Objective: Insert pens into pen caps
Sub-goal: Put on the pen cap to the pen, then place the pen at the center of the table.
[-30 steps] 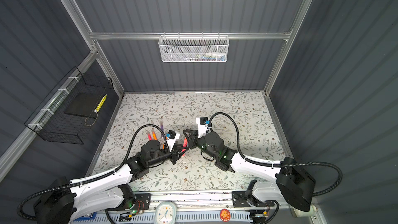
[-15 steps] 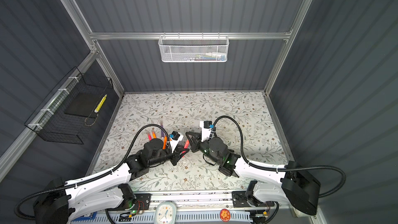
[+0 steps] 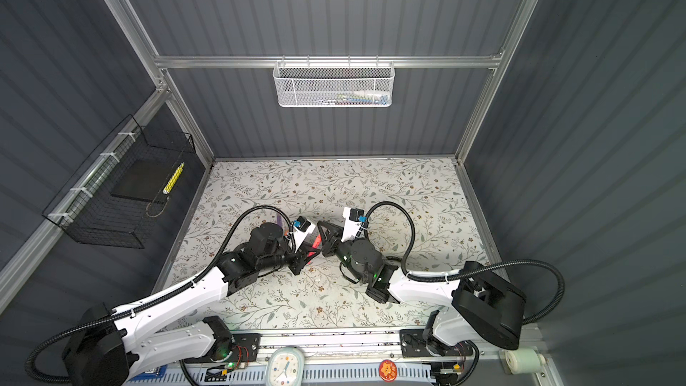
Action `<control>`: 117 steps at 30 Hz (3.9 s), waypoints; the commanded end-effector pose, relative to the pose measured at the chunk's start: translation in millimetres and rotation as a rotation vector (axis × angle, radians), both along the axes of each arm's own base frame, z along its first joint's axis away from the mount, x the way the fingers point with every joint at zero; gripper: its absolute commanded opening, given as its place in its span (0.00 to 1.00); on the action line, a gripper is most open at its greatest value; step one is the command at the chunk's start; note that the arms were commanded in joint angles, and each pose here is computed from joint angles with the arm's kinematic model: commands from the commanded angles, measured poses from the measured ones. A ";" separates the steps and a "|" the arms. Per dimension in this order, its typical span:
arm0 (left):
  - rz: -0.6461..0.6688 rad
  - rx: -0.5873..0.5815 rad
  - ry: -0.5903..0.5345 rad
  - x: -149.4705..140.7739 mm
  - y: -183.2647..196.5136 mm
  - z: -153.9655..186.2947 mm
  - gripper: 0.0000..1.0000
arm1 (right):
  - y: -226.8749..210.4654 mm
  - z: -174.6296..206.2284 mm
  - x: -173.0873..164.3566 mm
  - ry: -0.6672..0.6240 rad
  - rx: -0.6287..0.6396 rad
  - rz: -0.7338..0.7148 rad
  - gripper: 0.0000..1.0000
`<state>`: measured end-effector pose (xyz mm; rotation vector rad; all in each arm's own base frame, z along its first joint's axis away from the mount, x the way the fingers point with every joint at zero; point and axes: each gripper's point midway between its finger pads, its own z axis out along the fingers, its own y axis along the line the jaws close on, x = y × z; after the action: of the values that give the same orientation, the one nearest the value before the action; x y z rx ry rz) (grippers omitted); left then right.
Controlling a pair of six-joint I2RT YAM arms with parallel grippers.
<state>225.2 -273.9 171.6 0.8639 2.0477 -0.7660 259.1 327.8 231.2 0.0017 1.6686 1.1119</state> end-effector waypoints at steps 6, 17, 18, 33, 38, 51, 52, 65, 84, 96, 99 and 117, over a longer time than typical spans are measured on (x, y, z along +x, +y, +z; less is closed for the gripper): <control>0.408 -0.445 -0.361 107.4 64.4 187.0 0.00 | 33.8 -72.4 -92.5 0.096 -0.160 0.414 0.00; 0.404 -0.396 -0.447 102.9 72.2 179.4 0.00 | 42.5 -73.5 -88.5 0.219 -0.190 0.374 0.00; 0.407 -0.387 -0.465 100.8 71.1 176.5 0.00 | 45.3 -71.4 -89.3 0.227 -0.181 0.374 0.00; 0.302 -0.285 -0.492 78.2 28.8 134.1 0.00 | 26.7 -30.0 -49.4 0.143 -0.172 0.176 0.00; 0.299 -0.281 -0.444 73.5 30.2 112.3 0.00 | 13.2 -17.4 -41.1 0.093 -0.179 0.123 0.00; 0.345 -0.287 -0.397 75.6 35.5 82.4 0.00 | 2.8 -16.9 -32.0 0.119 -0.305 -0.017 0.00; 0.346 -0.293 -0.399 74.7 35.9 82.8 0.00 | 1.4 -17.4 -31.9 0.125 -0.311 -0.023 0.00; 0.200 -0.389 -0.322 56.7 20.7 98.5 0.00 | 22.2 8.8 -72.8 -0.105 -0.082 0.260 0.00; 0.161 -0.461 -0.300 54.8 31.6 104.9 0.00 | 21.1 25.5 -93.3 -0.197 0.092 0.386 0.00; 0.198 -0.402 -0.295 61.5 35.5 85.8 0.00 | 15.9 27.6 -65.2 -0.121 0.033 0.232 0.53; 0.221 -0.366 -0.279 65.3 37.8 71.5 0.00 | 0.7 27.2 -54.7 -0.100 0.010 0.149 0.69; 0.437 -0.072 0.259 66.0 40.8 -112.1 0.00 | -43.4 13.6 -34.6 0.102 -0.141 -0.019 0.99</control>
<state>294.1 -237.4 84.4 0.3515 2.1753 -0.7668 222.9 279.6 238.5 -0.0156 1.7441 1.0276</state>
